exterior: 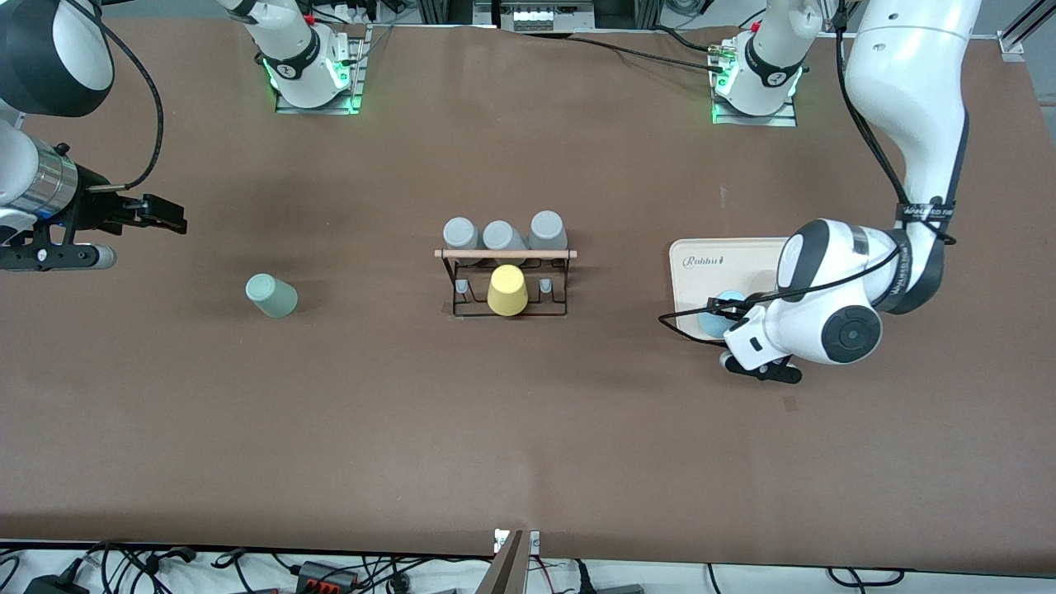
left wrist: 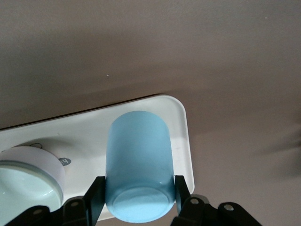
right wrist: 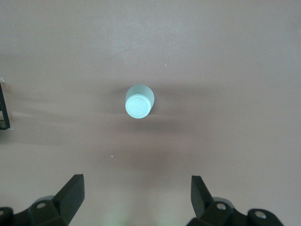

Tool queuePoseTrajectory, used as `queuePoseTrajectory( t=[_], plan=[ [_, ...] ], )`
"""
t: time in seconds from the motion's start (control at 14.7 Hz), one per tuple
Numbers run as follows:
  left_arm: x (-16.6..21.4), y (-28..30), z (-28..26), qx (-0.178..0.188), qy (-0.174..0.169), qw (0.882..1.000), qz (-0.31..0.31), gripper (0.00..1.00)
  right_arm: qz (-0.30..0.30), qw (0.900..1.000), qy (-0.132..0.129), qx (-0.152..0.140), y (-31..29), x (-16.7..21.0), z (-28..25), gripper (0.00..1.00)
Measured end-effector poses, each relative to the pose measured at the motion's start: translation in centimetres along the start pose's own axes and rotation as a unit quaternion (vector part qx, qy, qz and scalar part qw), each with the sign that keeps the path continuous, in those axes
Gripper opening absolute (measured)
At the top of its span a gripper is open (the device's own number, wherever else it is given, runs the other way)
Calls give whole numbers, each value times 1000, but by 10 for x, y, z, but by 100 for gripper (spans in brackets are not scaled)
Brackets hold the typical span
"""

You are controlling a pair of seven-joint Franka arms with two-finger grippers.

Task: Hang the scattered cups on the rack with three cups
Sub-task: 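Carry the light blue cup with the left gripper to the rack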

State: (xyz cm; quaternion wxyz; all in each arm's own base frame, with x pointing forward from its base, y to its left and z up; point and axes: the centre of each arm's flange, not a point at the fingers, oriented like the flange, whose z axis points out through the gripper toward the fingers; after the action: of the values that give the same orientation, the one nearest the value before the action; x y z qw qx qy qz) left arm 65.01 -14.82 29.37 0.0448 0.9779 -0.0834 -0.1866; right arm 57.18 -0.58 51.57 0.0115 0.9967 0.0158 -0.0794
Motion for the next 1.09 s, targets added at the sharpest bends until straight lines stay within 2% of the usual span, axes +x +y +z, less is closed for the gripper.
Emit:
queuePoseTrajectory(
  t=[0.14, 0.41, 0.88, 1.09],
  plan=[
    [-2, 21, -13, -19, -2, 1000, 9, 63, 0, 1000, -1, 0, 0, 0, 0, 100],
    [-7, 89, -56, -93, 17, 995, -11, 63, -1, 1000, -4, 0, -1, 0, 2, 100],
    [-16, 180, -121, -136, 59, 981, -122, 63, -1, 1000, -7, 0, -1, 0, 3, 100],
    [-12, 227, -109, -153, 49, 974, -160, 63, -2, 1000, -7, 0, -2, 0, 3, 100]
  ],
)
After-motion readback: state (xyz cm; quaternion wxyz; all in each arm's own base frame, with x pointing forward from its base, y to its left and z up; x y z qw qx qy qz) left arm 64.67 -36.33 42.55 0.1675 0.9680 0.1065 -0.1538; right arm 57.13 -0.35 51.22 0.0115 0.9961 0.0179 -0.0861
